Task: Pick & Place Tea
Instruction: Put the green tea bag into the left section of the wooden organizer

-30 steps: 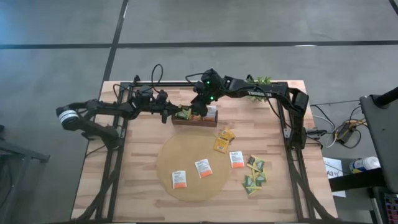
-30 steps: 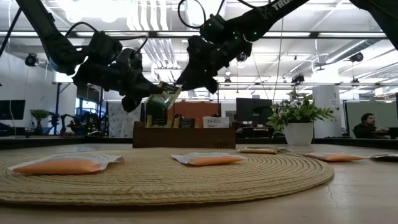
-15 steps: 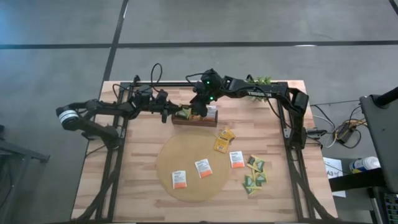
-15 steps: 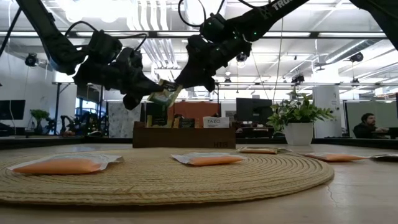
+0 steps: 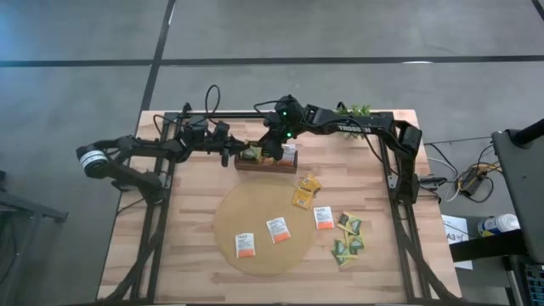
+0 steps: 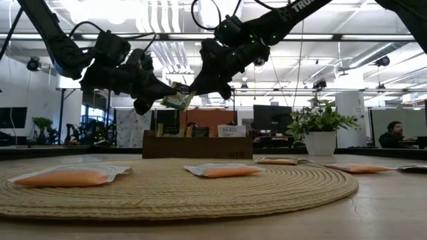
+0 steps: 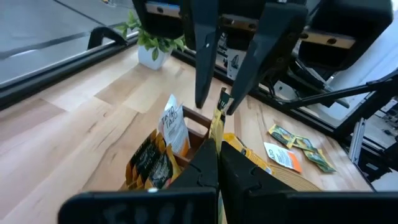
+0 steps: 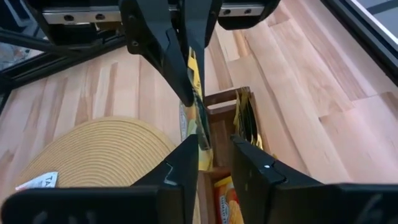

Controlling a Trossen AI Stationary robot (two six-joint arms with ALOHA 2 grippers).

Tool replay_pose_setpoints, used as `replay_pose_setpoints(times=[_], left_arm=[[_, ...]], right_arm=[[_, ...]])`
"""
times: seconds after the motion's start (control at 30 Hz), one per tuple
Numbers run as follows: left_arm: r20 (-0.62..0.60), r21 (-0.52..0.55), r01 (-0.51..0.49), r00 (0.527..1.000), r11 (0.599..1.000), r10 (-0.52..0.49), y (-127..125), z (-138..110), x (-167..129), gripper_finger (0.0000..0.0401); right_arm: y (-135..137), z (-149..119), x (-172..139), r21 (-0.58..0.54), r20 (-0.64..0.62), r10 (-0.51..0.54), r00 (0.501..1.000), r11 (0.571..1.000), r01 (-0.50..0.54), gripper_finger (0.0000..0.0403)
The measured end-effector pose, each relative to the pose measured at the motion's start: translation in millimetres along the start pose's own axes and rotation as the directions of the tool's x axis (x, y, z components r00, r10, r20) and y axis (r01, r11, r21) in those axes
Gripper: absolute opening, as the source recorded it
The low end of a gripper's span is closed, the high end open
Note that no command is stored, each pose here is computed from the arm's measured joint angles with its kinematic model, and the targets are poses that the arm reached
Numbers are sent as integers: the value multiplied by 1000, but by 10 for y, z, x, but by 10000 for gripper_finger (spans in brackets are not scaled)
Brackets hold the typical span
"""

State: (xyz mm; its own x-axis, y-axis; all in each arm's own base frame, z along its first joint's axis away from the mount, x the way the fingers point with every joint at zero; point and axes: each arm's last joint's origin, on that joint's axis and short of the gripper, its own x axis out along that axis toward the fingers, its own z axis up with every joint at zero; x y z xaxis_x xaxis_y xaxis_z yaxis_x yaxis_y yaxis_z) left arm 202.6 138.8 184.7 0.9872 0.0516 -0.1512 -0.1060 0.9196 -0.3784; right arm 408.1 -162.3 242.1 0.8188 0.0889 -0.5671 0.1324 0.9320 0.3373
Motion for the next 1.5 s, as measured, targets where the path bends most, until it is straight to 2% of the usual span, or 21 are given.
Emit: replay_pose_setpoints(times=[0.47, 0.7, 0.9, 1.07, 1.27, 1.5], left_arm=[[18, 7, -17, 1000, 1000, 17, 2, 34, 7, 0], [11, -40, -27, 1000, 999, 28, 7, 27, 8, 9], [3, -140, -138, 990, 980, 139, 44, -8, -1, 66], [-62, -175, -163, 986, 971, 154, -32, -1, -105, 103], [-197, -137, -234, 959, 962, 205, -245, -7, -413, 109], [-160, -62, -392, 912, 918, 379, -422, 58, -718, 110]], right_arm=[[0, 8, -1, 12, 7, 8, 1000, 1000, -8, 12], [1, 10, -1, 11, 9, 10, 1000, 1000, -10, 8], [7, 16, 4, 7, 16, 12, 1000, 1000, -12, 8], [43, 27, 24, -11, 34, -31, 999, 999, 31, 8], [51, 27, 29, -56, 36, -46, 998, 997, 48, 8], [90, 51, 44, -77, 65, -51, 997, 995, 56, 8]])
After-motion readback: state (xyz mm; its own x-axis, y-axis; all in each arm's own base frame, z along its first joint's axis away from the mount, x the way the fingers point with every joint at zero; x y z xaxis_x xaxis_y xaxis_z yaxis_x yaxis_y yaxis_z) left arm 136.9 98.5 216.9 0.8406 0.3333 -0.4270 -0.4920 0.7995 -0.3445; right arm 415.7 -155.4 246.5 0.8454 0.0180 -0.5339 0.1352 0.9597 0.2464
